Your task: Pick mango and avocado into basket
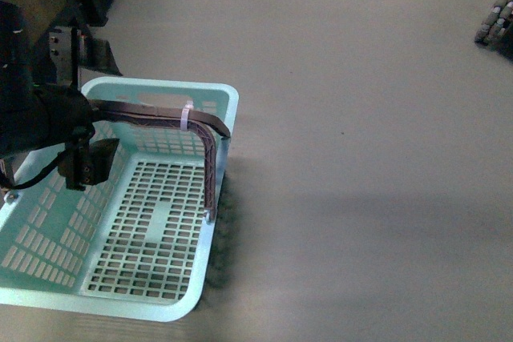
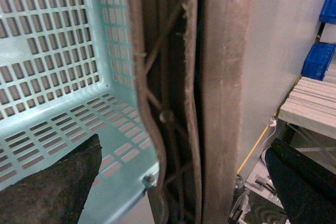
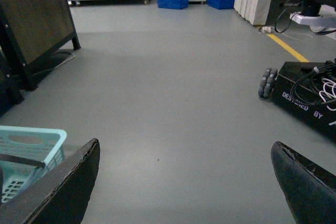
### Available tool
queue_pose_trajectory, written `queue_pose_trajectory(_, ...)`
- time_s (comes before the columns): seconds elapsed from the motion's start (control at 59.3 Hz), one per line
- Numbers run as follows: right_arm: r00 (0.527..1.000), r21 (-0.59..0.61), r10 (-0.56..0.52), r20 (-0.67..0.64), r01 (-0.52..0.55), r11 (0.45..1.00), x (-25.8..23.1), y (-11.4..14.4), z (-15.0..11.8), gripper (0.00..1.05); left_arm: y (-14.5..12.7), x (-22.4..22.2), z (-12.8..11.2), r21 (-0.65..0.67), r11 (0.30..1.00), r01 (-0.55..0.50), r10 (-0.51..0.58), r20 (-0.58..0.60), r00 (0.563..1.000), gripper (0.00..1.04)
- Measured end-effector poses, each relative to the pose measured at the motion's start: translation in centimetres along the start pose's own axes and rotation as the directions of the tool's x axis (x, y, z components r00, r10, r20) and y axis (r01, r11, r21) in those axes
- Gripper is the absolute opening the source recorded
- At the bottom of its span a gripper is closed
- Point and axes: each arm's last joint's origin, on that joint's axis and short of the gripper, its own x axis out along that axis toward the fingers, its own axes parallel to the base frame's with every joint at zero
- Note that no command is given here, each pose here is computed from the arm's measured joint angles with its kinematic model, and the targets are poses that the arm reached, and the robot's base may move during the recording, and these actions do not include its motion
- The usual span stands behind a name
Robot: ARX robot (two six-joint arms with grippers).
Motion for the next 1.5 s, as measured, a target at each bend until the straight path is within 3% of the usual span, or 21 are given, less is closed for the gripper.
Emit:
queue_pose_trajectory(0.236,1.000,0.000,0.000,0.000,0.000,1.000,0.0,0.0,0.0,0.96,-0.9,1.6,-1.1,0.020,0.996,0.084,-0.084,-0.002,0.996,0.94)
queue_pose_trajectory(0.742,1.000,0.000,0.000,0.000,0.000,1.000,0.0,0.0,0.0,0.96,-0.7,1.4,-1.0,0.007,0.993,0.119,-0.119,0.026,0.993,0.15)
queue_pose_trajectory(0.978,1.000,0.000,0.000,0.000,0.000,1.000,0.0,0.0,0.0,0.96,-1.9,-1.4,-1.4,0.104,0.984,0.146,-0.152,0.054,0.987,0.14)
queue_pose_trajectory(1.232,1.000,0.000,0.000,0.000,0.000,1.000,0.0,0.0,0.0,0.96,-6.7,-9.9,-1.1,0.268,0.931,0.248,-0.284,0.105,0.953,0.14)
queue_pose_trajectory(1.501,1.000,0.000,0.000,0.000,0.000,1.000,0.0,0.0,0.0,0.96,-9.4,-19.7,-0.6,0.387,0.868,0.309,-0.403,0.189,0.895,0.14)
